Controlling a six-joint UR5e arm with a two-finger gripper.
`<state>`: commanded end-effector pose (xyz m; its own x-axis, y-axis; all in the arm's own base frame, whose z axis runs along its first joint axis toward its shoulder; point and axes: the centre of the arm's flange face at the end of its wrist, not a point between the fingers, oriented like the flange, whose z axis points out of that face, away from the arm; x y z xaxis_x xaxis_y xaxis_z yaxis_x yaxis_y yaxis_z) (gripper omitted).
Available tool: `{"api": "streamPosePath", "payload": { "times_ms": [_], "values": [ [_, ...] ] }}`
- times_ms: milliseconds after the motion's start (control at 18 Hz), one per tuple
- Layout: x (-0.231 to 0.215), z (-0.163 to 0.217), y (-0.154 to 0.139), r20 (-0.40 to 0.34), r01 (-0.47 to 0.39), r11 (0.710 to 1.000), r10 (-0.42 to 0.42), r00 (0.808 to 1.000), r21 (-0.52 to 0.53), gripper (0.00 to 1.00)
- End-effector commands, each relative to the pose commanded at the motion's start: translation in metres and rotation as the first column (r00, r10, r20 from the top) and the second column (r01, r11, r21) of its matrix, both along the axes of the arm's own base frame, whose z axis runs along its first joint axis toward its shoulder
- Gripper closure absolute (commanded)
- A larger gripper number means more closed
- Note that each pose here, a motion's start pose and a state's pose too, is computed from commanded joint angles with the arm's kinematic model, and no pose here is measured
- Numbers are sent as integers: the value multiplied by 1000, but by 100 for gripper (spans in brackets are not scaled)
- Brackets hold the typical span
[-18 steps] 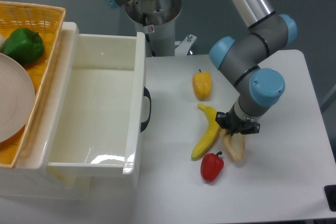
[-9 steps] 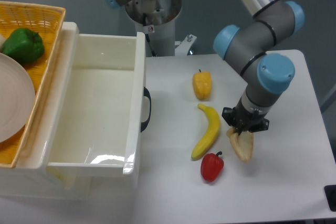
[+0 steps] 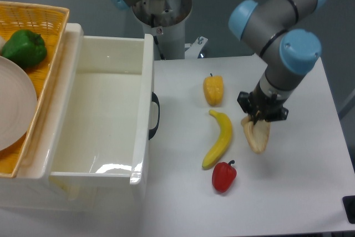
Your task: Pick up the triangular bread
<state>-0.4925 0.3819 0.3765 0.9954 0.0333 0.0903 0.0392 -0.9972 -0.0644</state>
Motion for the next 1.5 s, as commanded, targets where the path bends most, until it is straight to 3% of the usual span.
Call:
{"api": "streamPosePath", "payload": {
  "times_ms": [167, 722, 1500],
  "values": [
    [12, 9, -4, 28, 2, 1000, -1, 1000, -13, 100],
    [50, 43, 6, -5, 35, 999, -35, 999, 2, 100],
    [63, 36, 8, 12, 60, 998, -60, 998, -7, 100]
  ]
}}
